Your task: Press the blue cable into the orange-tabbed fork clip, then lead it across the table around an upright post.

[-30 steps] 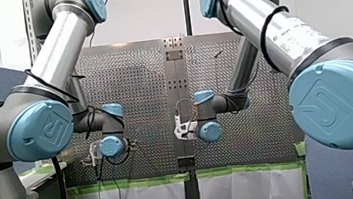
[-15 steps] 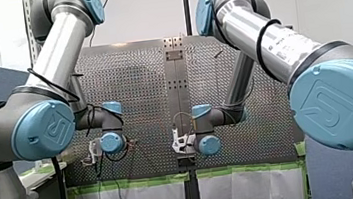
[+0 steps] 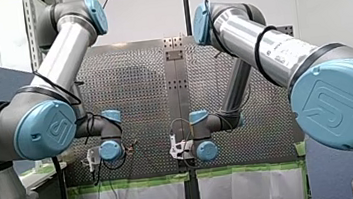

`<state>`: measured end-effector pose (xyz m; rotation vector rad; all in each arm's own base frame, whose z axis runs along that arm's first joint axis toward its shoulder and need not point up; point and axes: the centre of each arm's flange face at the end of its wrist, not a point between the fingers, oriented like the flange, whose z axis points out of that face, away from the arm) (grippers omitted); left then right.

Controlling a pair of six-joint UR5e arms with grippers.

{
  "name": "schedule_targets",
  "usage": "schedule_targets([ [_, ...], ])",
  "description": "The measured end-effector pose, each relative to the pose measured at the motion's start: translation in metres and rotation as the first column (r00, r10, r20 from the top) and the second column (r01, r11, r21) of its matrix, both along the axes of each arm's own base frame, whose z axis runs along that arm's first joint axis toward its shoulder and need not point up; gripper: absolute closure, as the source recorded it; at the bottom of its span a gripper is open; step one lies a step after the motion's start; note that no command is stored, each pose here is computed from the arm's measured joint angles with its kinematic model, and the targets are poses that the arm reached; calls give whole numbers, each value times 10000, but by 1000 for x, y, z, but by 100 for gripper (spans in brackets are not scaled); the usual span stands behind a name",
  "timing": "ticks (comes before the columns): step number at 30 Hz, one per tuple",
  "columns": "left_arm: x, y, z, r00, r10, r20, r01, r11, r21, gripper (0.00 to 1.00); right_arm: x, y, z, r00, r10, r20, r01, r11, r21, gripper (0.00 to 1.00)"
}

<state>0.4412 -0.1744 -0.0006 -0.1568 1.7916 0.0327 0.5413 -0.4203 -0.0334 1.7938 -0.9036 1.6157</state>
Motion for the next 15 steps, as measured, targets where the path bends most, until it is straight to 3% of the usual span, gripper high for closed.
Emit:
schedule_targets([
  [15,23,10,2,9999,-87,147,93,9991,-419,100,1,-8,4,10000,-43,25,43,9999,-119,100],
])
